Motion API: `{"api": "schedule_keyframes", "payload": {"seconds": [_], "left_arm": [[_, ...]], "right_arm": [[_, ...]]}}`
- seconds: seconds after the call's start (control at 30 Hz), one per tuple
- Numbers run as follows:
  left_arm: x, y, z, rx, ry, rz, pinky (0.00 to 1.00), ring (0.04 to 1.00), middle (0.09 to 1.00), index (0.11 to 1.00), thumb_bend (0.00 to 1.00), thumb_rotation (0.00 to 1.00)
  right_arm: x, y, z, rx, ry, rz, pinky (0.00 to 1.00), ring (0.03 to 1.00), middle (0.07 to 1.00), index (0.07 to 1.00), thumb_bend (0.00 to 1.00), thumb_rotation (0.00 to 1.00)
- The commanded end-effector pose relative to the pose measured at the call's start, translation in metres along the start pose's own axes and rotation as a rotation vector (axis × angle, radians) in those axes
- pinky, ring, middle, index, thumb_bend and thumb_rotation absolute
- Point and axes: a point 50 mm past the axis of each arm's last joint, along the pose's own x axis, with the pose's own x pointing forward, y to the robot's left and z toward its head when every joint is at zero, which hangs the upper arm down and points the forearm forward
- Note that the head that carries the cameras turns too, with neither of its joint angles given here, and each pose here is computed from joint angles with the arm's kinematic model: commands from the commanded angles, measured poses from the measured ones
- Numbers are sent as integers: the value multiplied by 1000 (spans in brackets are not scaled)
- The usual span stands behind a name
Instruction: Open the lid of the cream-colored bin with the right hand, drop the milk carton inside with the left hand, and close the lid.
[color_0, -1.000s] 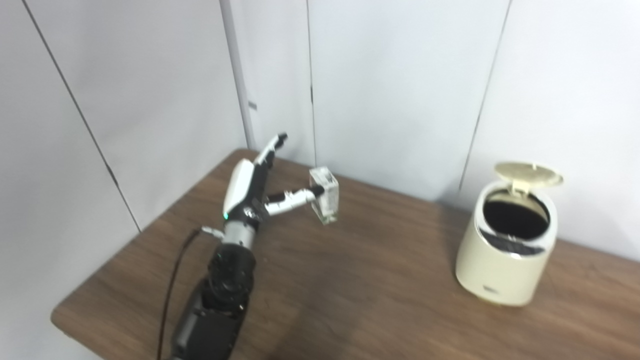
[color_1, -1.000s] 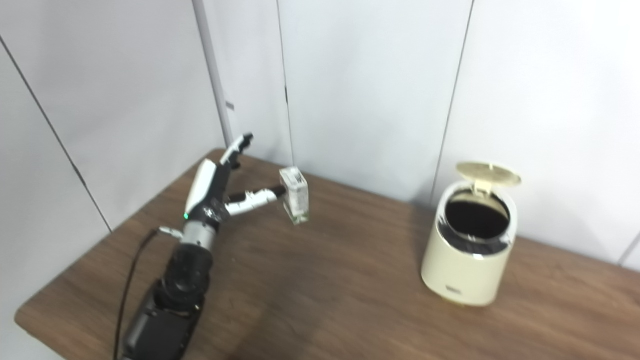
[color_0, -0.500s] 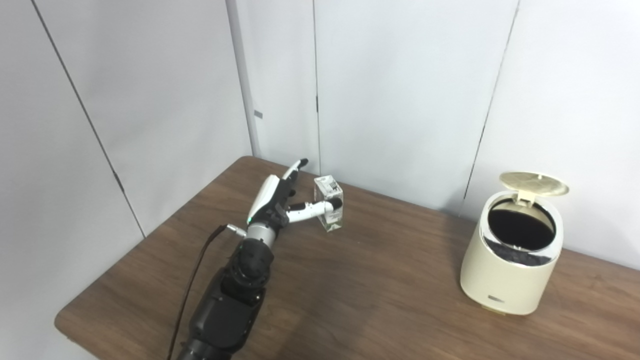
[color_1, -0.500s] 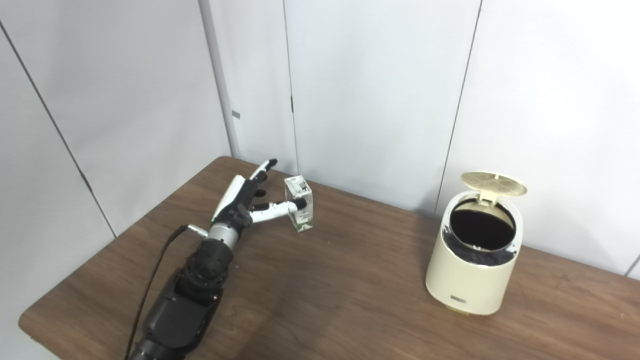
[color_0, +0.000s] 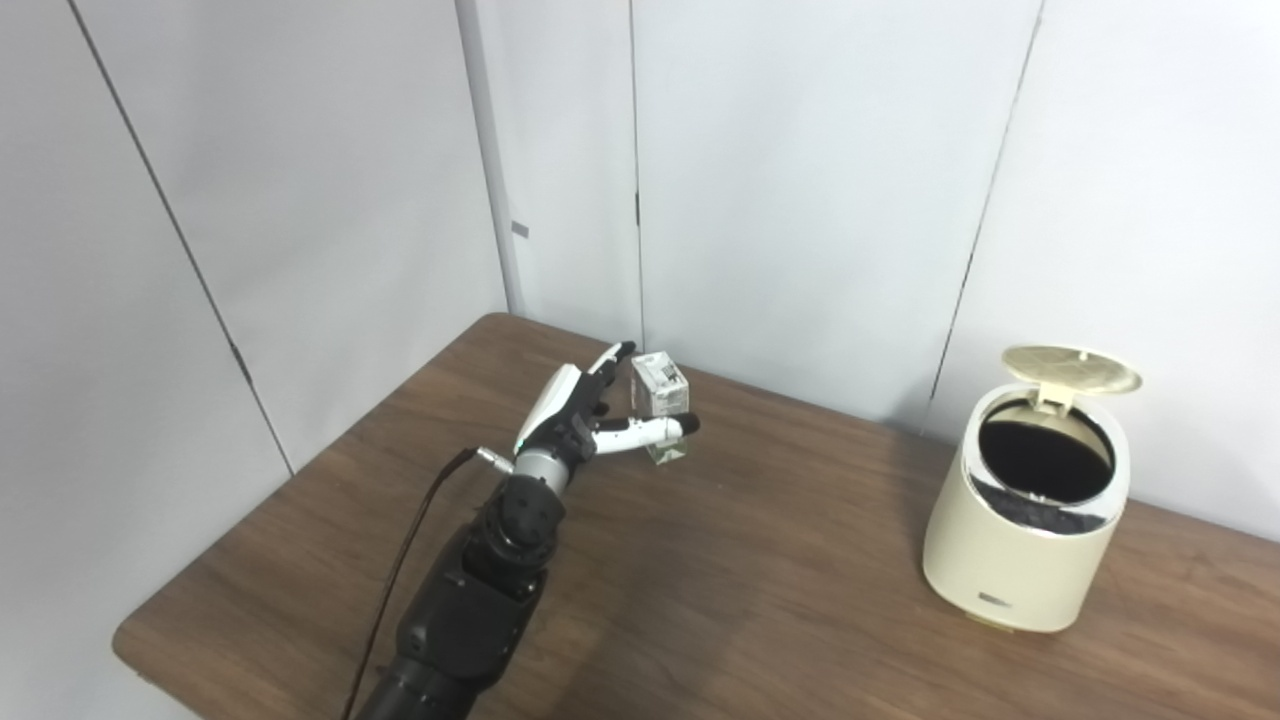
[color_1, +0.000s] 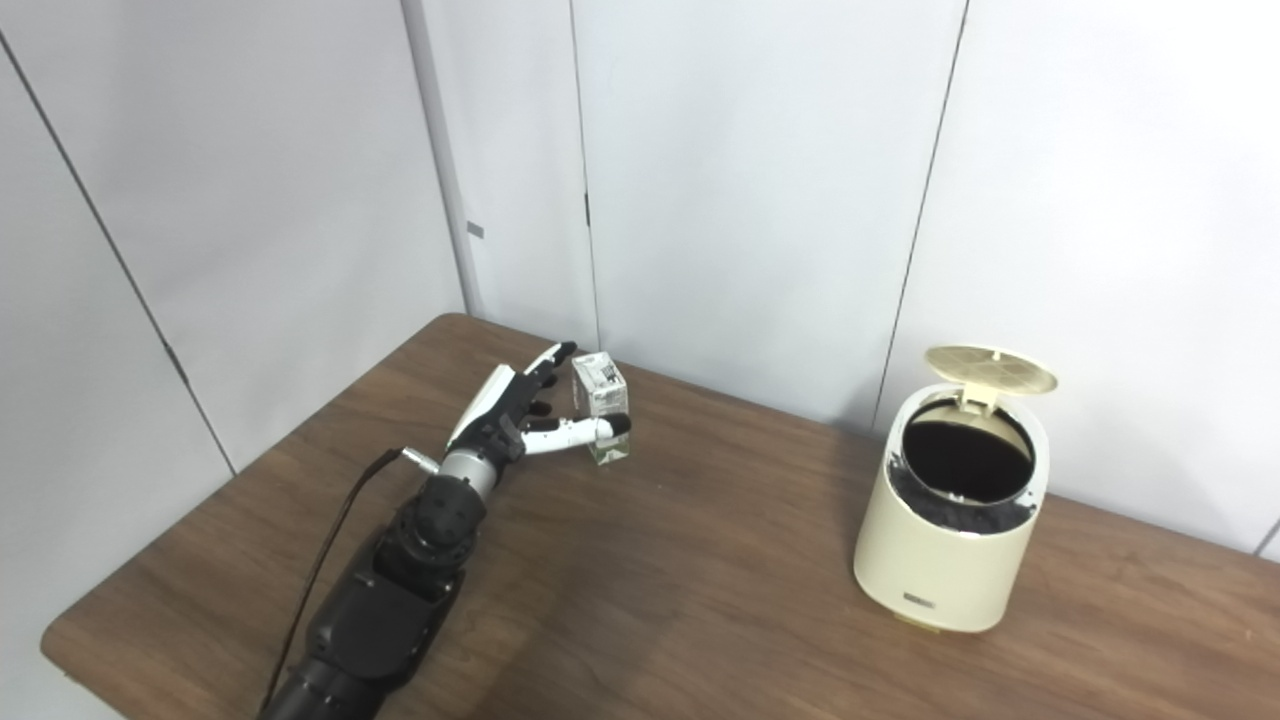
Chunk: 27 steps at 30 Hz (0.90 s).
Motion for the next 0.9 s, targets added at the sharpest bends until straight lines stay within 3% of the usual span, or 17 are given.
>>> {"api": "schedule_keyframes", "payload": {"seconds": [0.0, 0.27, 0.43, 0.53, 0.67, 0.77, 0.87], "left_arm": [[13, 18, 18, 32, -60, 76, 865, 971, 981, 1000, 1000, 496], [21, 16, 15, 26, -23, 81, 840, 957, 971, 989, 1000, 479], [27, 11, 16, 36, -17, 108, 803, 936, 939, 952, 1000, 436], [28, 7, 15, 20, -14, 134, 881, 972, 944, 949, 1000, 365], [30, 2, 14, -1, 0, 136, 929, 998, 975, 979, 1000, 358], [35, -2, 15, -11, -6, 126, 906, 996, 968, 987, 1000, 385], [40, -6, 18, -3, -15, 120, 828, 935, 927, 962, 1000, 401]], "right_arm": [[-8, -5, 0, -22, -4, 1, 547, 672, 700, 673, 260, 469], [-11, -6, 3, -38, 0, 4, 553, 668, 691, 665, 265, 498], [-13, -8, 3, -47, -4, 7, 551, 666, 693, 665, 259, 451], [-16, -8, 7, -71, -16, 16, 543, 671, 695, 659, 259, 427], [-19, -8, 12, -76, -26, 18, 522, 669, 690, 649, 254, 358], [-21, -9, 12, -74, -27, 16, 507, 655, 684, 646, 259, 364], [-23, -11, 12, -88, -28, 22, 504, 655, 685, 654, 256, 354]]}}
